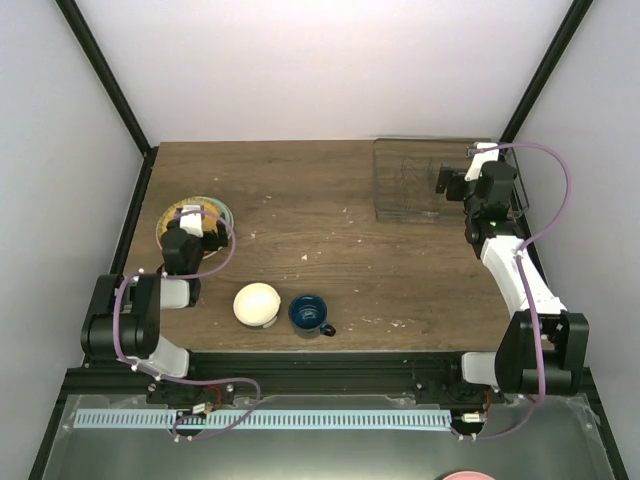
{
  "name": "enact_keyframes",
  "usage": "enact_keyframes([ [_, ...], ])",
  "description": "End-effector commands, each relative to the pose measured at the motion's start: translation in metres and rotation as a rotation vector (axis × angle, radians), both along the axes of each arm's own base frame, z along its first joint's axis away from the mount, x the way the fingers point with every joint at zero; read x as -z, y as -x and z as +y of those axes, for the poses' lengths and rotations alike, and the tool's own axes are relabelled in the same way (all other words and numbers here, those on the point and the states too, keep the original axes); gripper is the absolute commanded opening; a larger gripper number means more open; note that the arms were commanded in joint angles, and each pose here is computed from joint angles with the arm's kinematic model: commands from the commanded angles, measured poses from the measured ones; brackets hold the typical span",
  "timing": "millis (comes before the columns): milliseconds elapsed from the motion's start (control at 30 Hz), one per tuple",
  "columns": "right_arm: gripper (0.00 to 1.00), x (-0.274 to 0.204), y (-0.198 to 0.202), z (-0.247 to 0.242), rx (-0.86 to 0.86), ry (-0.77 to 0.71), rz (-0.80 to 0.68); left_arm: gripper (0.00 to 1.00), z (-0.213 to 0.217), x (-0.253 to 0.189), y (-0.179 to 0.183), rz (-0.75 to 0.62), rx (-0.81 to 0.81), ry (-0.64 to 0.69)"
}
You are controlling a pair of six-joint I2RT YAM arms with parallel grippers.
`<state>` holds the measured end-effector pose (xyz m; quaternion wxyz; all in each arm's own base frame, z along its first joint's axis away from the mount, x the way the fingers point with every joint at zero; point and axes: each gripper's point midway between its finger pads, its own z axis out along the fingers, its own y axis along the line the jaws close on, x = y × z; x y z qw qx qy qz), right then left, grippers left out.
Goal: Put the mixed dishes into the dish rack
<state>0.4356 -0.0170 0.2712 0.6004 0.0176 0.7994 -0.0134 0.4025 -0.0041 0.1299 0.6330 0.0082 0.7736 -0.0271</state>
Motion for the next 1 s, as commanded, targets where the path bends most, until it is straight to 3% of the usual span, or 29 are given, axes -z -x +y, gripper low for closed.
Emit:
enact_keyframes([
  [0, 1.0, -0.011, -0.001, 0.005, -0.014, 0.002, -0.031, 1.0, -0.003, -0.005, 0.0, -0.028, 0.016, -0.01],
  [433, 1.0, -0.018, -0.003, 0.005, -0.014, 0.001, -0.043, 1.0, -0.003, -0.006, 0.0, -0.03, 0.016, -0.009],
  [700, 1.0, -0.022, -0.013, 0.009, -0.013, -0.086, 0.035, 1.0, 0.0, -0.007, 0.0, -0.028, -0.005, -0.01],
  [833, 1.0, -0.024, -0.02, 0.009, 0.017, -0.138, 0.079, 1.0, 0.013, -0.026, -0.011, 0.027, -0.081, -0.004],
  [967, 1.0, -0.018, -0.03, 0.015, 0.025, -0.133, 0.13, 1.0, 0.015, -0.063, -0.007, -0.051, -0.091, -0.046],
])
